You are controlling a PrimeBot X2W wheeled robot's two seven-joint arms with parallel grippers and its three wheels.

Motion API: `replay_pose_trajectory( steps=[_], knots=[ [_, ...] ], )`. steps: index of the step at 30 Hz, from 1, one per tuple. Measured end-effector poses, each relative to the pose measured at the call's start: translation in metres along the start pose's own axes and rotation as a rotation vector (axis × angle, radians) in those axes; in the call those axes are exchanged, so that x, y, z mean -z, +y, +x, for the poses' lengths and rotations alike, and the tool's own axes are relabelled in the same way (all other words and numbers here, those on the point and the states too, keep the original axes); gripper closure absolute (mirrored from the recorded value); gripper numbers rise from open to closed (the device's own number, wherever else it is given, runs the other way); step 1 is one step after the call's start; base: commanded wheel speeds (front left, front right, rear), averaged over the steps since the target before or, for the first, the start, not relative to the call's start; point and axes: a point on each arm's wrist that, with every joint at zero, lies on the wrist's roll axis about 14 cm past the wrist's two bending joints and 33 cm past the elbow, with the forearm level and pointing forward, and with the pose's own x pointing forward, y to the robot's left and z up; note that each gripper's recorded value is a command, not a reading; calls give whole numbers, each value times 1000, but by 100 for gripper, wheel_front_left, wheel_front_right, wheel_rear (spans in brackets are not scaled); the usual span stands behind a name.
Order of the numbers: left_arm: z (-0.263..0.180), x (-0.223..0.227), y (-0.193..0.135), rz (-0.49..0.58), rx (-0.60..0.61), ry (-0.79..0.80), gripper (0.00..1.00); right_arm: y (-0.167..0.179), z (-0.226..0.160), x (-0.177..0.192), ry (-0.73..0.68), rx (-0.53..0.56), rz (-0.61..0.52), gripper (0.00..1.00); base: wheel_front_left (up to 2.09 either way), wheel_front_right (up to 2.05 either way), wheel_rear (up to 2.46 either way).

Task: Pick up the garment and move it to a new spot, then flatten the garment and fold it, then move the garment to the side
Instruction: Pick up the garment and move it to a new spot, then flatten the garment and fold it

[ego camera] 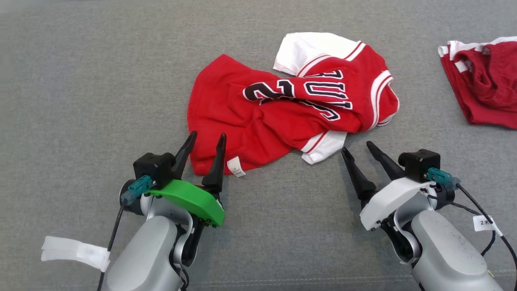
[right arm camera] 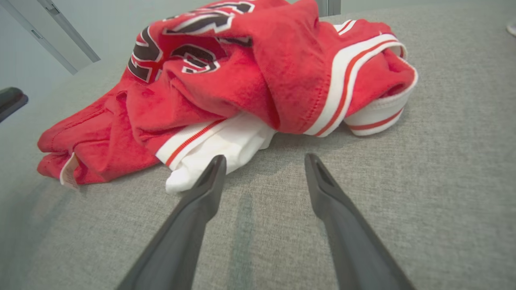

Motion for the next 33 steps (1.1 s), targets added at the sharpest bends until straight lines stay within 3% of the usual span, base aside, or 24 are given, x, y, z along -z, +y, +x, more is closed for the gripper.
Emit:
replay_pose_trajectory(
  steps=[6,11,12,13,17,24,33],
  knots=[
    [-20,0,21,-8,-68,-1,0,5,15,11,40,-20,26,0,0,0,0],
    [-36,-8,48,-10,-152,-29,0,28,35,18,70,-98,34,0,0,0,0],
    [-38,-9,51,-11,-162,-31,0,31,36,22,81,-105,35,4,0,0,0],
    [-40,-9,53,-12,-171,-31,0,32,37,25,90,-111,34,45,0,0,0],
    [-43,-10,58,-14,-190,-37,0,34,42,26,98,-124,26,100,0,0,0],
    [-46,-6,57,-28,-189,-32,0,16,37,5,18,-91,-7,100,0,0,0],
    [-44,-4,45,-45,-155,-35,0,-23,17,-55,-151,-13,-163,100,0,0,0]
  ],
)
